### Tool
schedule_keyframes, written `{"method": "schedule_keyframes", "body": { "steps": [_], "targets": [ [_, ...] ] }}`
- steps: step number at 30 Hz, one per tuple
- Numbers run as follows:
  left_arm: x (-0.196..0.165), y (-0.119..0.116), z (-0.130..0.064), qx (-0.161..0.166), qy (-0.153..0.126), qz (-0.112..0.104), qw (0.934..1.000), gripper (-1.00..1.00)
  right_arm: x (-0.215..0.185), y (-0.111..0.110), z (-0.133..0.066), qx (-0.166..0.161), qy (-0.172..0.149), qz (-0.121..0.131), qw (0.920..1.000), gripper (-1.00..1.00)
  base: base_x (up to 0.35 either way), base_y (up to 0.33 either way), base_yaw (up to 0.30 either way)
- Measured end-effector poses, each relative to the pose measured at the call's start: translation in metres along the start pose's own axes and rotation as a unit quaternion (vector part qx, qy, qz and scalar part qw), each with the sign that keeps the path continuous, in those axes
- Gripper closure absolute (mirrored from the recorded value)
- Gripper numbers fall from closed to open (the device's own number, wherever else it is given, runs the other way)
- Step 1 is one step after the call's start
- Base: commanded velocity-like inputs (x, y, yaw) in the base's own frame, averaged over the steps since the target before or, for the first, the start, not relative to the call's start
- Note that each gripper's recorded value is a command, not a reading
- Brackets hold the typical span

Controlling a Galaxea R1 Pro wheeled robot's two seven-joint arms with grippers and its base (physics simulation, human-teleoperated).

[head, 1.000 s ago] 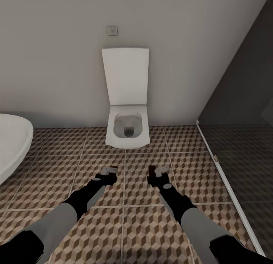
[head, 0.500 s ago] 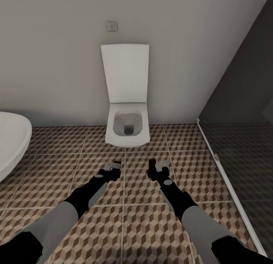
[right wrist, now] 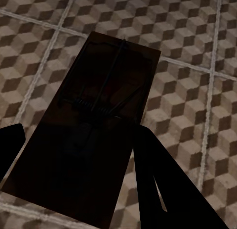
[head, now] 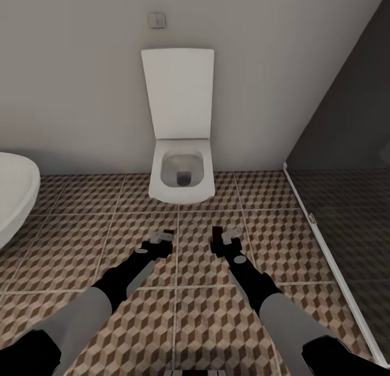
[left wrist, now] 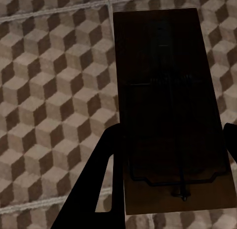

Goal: Take the four mousetraps from the cabinet in the bathroom and place them on the bathroom floor. Make sure all four end up on the same floor surface, and ensure that at least two of them are either under or directly next to the same bathroom sink.

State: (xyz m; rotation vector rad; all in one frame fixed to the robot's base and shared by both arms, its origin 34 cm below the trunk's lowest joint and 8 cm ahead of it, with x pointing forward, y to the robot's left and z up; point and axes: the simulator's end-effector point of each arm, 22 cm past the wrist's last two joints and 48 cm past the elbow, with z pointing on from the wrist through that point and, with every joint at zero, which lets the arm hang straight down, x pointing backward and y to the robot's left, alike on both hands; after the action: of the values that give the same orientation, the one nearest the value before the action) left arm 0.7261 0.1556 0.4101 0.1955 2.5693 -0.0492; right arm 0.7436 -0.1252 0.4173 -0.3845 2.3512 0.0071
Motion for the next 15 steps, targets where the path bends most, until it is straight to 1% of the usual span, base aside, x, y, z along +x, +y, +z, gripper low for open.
{"method": "schedule_keyframes", "body": {
  "steps": [15],
  "targets": [
    [0.032,-0.001,0.030,0.001,0.010,-0.001,1.0000,1.00,0.037,0.009,0.024,-0.004,0.010,0.001,0.9999,1.00,0.000,0.000,0.000]
  ]
}}
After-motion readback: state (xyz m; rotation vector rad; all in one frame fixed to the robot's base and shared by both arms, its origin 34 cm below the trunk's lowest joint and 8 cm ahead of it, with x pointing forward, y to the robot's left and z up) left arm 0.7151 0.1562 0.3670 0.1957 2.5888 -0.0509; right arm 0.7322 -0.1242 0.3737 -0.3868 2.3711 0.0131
